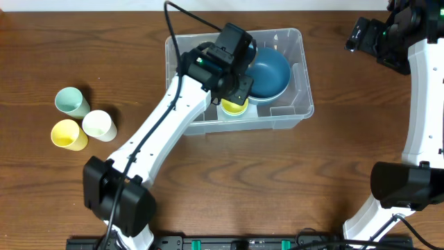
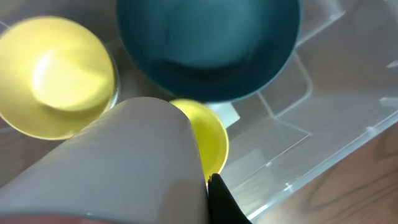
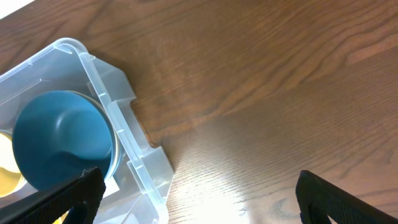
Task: Pack container
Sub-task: 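Carry the pink cup into the bin and drop it onto the yellow cup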
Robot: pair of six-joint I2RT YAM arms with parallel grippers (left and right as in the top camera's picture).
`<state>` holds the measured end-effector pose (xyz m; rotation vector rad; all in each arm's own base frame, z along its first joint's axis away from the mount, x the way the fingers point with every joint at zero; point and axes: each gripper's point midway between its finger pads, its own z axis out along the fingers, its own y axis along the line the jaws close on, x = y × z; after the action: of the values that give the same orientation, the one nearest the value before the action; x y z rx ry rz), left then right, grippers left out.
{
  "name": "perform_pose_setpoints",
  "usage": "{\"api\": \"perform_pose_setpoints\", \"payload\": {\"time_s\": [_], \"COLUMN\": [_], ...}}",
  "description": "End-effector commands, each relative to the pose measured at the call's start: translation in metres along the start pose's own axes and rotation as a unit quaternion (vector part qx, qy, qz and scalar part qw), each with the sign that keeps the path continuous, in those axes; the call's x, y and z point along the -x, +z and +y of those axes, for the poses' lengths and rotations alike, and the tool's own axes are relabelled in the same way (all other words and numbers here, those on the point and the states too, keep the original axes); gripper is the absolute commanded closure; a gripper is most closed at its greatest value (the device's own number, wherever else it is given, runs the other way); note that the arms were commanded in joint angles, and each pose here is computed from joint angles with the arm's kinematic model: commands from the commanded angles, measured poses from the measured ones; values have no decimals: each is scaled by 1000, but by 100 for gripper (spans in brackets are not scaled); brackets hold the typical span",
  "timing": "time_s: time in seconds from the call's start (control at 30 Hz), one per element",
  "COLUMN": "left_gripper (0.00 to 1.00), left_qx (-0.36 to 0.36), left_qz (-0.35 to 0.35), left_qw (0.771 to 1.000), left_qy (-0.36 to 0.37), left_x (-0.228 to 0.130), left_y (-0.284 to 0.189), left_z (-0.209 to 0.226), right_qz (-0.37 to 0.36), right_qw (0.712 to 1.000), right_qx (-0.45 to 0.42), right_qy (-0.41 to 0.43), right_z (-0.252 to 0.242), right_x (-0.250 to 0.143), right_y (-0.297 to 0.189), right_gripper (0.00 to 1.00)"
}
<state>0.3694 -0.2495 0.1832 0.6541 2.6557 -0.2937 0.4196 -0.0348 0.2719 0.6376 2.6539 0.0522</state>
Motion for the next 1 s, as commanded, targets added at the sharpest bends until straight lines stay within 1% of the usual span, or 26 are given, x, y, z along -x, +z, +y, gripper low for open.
{"api": "perform_pose_setpoints", "payload": {"time_s": [0.0, 0.2, 0.6, 0.8, 0.83, 0.87, 0.9, 0.93, 0.97], "left_gripper": [94, 94, 94, 94, 83, 70, 54, 41, 34], "left_qx": [4, 7, -3, -3, -3, -3, -2, -1, -2], "left_qz": [31, 67, 71, 71, 71, 71, 71, 69, 69], "left_qw": [999, 998, 997, 997, 997, 997, 997, 997, 997], "left_qy": [5, 4, 31, 33, 35, 37, 38, 40, 46], "left_x": [-12, -26, -31, -31, -31, -31, -31, -30, -30], "left_y": [13, 25, 26, 26, 26, 26, 26, 26, 26], "left_z": [2, 3, -21, -22, -22, -22, -22, -21, -21], "right_qz": [-11, -12, -12, -12, -12, -12, -12, -12, -12], "right_qw": [1000, 1000, 1000, 1000, 1000, 1000, 1000, 1000, 1000], "right_qx": [5, 5, 5, 5, 5, 5, 5, 5, 5], "right_qy": [7, 7, 7, 7, 7, 7, 7, 7, 7], "right_z": [-1, 0, -1, 0, 0, -1, 0, 0, -1], "right_x": [0, 0, 1, 0, 0, 1, 0, 0, 1], "right_y": [-11, -11, -11, -11, -11, -11, -11, -11, -11], "right_gripper": [1, 1, 1, 1, 1, 1, 1, 1, 1]}}
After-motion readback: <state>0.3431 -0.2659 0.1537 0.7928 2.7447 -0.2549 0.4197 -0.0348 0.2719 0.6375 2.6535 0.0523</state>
